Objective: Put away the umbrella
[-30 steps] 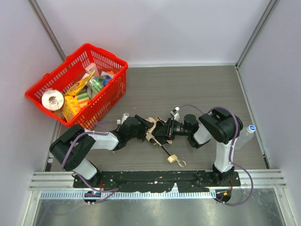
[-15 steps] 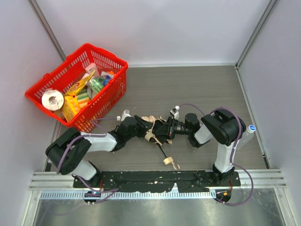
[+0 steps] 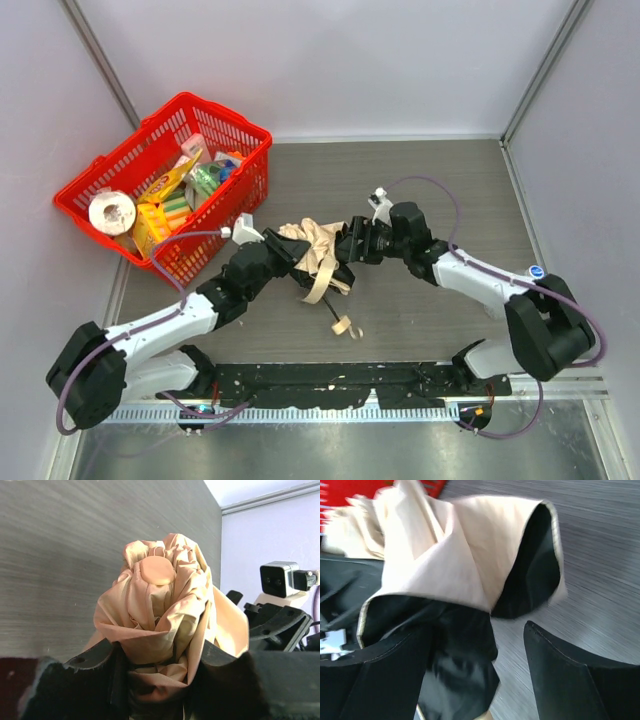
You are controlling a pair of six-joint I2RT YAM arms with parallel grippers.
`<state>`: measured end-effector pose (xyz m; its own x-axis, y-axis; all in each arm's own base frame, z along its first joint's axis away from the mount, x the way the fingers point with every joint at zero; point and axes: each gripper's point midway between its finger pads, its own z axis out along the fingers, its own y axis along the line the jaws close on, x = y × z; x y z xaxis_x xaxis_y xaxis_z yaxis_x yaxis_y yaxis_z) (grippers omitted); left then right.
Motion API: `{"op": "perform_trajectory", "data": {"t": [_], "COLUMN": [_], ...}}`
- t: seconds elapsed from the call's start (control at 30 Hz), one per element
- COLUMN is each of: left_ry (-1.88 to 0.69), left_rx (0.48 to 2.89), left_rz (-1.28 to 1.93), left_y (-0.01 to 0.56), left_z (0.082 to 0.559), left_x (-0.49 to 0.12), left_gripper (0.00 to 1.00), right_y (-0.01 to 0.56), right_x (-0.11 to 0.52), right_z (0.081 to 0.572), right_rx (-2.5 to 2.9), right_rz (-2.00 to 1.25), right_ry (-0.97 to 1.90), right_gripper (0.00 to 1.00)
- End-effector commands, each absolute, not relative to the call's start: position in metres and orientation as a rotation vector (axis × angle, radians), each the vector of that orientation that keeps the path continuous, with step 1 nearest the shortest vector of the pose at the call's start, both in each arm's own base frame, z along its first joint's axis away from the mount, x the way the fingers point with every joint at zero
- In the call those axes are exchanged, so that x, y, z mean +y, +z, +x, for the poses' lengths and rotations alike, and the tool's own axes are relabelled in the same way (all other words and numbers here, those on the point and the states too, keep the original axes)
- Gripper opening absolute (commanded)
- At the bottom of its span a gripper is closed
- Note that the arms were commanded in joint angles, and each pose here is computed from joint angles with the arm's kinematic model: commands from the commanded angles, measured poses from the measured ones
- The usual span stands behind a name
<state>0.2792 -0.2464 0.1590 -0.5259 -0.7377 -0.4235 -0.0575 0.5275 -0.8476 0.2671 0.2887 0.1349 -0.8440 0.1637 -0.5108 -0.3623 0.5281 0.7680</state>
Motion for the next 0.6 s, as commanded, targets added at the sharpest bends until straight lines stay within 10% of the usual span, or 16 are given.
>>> {"op": "perform_trajectory", "data": {"t": [0.0, 0.57], "left_ry": [-1.012, -1.269], "left_rx": [1.758, 1.249], "left_rz": [-0.566, -0.572], "left_y": [0.224, 0.329], "left_z": [0.293, 0.296], "left_x": [-0.238, -0.224], "left_gripper": [0.00, 0.00], "right_y": [0.115, 0.290], "right_x": [0.228, 0.284], "right_z": [0.262, 0.210], "right_rx": [2.456, 1.877], "right_rz": [-0.142, -0.192], "right_ry": [0.811, 1.465], "right_gripper": [0.78, 0.73]}}
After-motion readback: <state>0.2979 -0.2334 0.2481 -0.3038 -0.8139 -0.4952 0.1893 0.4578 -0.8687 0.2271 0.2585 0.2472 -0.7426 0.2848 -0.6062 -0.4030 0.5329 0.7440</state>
